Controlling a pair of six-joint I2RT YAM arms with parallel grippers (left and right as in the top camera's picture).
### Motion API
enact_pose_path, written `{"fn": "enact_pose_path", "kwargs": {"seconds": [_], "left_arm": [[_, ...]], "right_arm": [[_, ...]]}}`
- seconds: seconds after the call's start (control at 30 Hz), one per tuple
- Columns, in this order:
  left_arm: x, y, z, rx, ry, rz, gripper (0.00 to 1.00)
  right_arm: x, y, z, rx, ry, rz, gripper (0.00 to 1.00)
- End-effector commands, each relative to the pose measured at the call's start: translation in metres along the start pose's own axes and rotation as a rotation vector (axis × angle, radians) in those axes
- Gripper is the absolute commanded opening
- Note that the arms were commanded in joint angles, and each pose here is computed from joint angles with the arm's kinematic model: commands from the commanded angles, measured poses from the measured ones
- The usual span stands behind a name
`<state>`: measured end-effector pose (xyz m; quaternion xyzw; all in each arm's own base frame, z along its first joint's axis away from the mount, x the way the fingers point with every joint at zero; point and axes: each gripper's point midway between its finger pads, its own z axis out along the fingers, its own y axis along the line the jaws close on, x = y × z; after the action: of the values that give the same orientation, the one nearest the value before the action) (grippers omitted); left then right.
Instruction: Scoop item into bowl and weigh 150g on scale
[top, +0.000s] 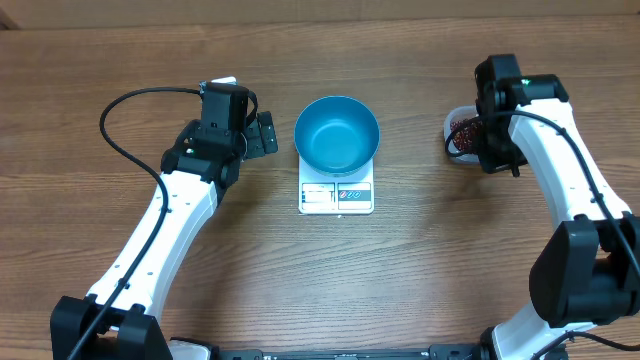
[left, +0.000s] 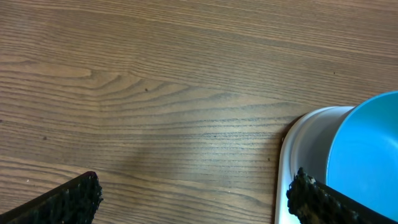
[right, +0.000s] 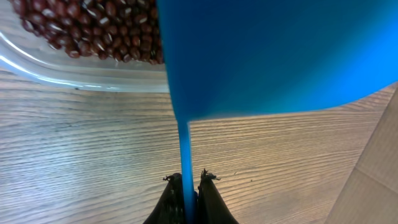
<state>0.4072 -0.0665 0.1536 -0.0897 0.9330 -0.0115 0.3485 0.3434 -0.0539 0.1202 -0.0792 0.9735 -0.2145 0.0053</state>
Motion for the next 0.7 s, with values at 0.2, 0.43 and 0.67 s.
{"fn": "enact_pose_path", "kwargs": {"seconds": [0.2,0.43,0.67], "left_arm": [[0.0,0.003,0.001,-0.016,-0.001,0.003,1.0],[0.0,0.003,0.001,-0.016,-0.001,0.003,0.99],[0.0,0.003,0.001,-0.016,-0.001,0.003,1.0]], "right_arm": [[-0.008,-0.007,0.01,0.075,-0.026,-0.145,0.04],[0.002,-0.008,0.023,0.069,0.005,-0.154,0.04],[0.005,-0.017,0.048,0.063,-0.002,-0.089,0.04]]}}
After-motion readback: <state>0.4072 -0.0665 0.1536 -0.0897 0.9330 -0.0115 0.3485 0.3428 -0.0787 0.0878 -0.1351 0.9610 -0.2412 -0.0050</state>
